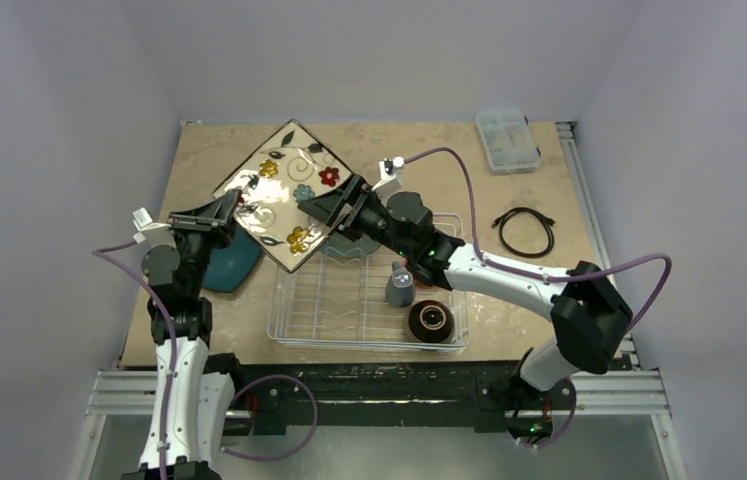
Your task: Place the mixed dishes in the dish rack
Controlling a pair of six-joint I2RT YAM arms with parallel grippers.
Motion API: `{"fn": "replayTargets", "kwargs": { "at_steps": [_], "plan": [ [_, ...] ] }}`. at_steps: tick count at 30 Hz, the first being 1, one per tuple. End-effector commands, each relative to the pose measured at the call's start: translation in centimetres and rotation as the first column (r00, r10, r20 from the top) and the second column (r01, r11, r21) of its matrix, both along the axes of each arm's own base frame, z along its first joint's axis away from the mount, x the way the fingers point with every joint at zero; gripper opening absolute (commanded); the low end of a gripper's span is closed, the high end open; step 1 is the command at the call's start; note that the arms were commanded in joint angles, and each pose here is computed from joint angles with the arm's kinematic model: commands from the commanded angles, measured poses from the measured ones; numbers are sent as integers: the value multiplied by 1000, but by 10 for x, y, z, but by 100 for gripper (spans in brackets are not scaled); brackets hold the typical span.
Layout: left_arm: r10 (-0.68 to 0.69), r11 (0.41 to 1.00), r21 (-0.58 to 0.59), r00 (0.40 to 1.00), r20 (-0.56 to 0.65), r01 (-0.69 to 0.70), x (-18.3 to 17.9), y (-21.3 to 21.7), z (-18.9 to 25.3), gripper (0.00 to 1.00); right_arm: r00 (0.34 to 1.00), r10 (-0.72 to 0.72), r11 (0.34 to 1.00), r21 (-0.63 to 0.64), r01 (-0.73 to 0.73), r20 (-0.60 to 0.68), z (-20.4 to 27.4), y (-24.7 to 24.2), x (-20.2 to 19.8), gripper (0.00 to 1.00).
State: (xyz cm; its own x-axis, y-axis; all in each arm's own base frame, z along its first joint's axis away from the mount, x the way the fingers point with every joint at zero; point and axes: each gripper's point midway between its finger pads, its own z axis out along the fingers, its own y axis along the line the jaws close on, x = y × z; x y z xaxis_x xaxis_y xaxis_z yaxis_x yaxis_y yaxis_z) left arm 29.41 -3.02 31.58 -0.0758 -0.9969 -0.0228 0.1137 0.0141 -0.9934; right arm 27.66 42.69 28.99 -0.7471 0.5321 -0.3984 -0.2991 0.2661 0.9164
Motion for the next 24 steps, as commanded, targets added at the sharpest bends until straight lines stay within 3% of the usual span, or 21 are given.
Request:
{"fn": "replayTargets", "kwargs": {
  "at_steps": [1, 5, 9, 12, 14, 15, 16, 17, 18, 21, 24],
  "plan": [
    [-84, 994, -48, 950, 301, 103, -33, -21, 82, 0, 994, -99, 969, 232, 86, 43, 57, -17, 8, 73],
    [-118, 990, -37, 949, 291, 135, -33, -30, 75, 0, 992, -118, 947, 307, 98, 46, 60, -26, 4, 45],
    [-151, 988, 3, 943, 297, 157, -34, -39, 73, 0, 985, -166, 926, 352, 139, 49, 63, -40, 2, 0],
    [-179, 983, 90, 941, 286, 159, -37, -45, 71, 0, 974, -224, 919, 339, 201, 31, 58, -55, 4, 0],
    [-202, 975, 146, 945, 256, 169, -37, -50, 67, 16, 964, -264, 903, 360, 235, 33, 61, -69, 2, 0],
    [-212, 970, 170, 950, 229, 175, -37, -52, 62, 29, 963, -267, 897, 374, 234, 36, 63, -74, -1, 0],
    [-221, 964, 186, 961, 165, 190, -35, -54, 50, 46, 958, -282, 889, 388, 243, 45, 67, -82, -1, 0],
    [-227, 953, 235, 965, 132, 192, -36, -56, 46, 73, 952, -302, 884, 390, 258, 55, 69, -90, 0, 0],
    [-231, 945, 250, 971, 57, 210, -35, -56, 32, 91, 946, -318, 882, 386, 269, 69, 72, -97, 0, 0],
    [-201, 874, 425, 972, -125, 235, -40, -52, 4, 98, 932, -348, 882, 371, 290, 102, 75, -123, 5, 0],
    [-76, 791, 574, 965, -251, 212, -47, -30, -15, 100, 905, -384, 866, 412, 284, 183, 82, -165, 10, 0]
  ]
}}
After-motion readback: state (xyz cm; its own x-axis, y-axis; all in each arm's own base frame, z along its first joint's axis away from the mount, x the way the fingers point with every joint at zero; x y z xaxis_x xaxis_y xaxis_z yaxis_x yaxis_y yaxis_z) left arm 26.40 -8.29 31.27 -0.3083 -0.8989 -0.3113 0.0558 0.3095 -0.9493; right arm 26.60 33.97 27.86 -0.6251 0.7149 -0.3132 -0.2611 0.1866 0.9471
